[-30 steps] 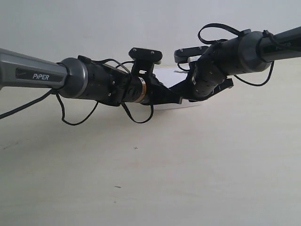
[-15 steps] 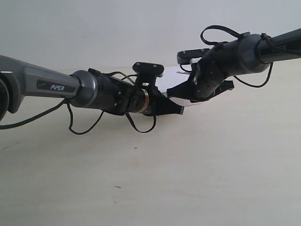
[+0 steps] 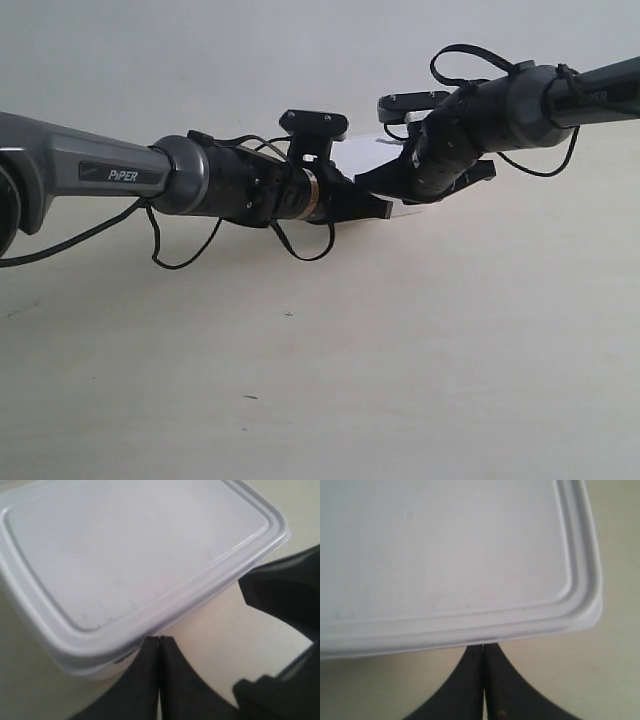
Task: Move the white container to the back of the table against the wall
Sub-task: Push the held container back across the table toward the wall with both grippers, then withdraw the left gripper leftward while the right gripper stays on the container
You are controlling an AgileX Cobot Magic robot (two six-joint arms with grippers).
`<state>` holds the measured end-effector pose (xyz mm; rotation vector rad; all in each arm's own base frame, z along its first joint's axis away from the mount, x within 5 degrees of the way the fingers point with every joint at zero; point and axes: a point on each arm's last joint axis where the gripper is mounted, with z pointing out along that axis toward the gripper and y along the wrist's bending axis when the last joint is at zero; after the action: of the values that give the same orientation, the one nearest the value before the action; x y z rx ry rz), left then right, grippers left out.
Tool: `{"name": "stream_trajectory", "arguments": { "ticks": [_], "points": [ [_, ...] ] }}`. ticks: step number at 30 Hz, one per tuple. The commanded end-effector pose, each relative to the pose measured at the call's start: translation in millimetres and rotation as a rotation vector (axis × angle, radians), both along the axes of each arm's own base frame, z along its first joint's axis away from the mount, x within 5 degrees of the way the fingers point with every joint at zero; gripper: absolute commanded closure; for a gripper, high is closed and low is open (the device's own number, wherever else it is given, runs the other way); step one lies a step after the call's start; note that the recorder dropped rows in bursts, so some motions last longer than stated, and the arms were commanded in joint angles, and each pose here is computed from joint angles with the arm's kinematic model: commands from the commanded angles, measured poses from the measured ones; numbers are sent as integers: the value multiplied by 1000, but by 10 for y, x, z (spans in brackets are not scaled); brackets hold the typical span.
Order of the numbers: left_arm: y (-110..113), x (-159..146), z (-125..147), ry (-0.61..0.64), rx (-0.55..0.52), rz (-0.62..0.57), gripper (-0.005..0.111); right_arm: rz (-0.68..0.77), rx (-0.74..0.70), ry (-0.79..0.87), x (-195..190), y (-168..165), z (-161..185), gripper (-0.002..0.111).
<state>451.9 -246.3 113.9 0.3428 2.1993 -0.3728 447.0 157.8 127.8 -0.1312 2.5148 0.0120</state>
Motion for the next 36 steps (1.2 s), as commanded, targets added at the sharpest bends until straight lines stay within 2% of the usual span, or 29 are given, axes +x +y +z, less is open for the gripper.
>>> {"name": "stream_trajectory", "arguments": {
  "ticks": [1, 7, 16, 22, 28, 36],
  "points": [
    [10, 69, 79, -36, 7, 22, 107, -3, -6, 6, 87, 12, -17, 108],
    [-11, 115, 168, -66, -1, 22, 107, 7, 30, -21, 134, 54, 9, 108],
    [15, 91, 131, -58, 18, 29, 107, 40, 111, -14, 148, 140, -1, 108],
    [130, -2, 103, -47, 79, 69, 107, 58, 144, 7, 208, 204, -94, 108],
    [314, -318, 365, -46, 124, 56, 107, 54, 171, -13, 302, 253, -120, 108],
    [631, -913, 667, -19, 147, 49, 107, 92, 233, -18, 418, 362, -20, 108]
  ]
}}
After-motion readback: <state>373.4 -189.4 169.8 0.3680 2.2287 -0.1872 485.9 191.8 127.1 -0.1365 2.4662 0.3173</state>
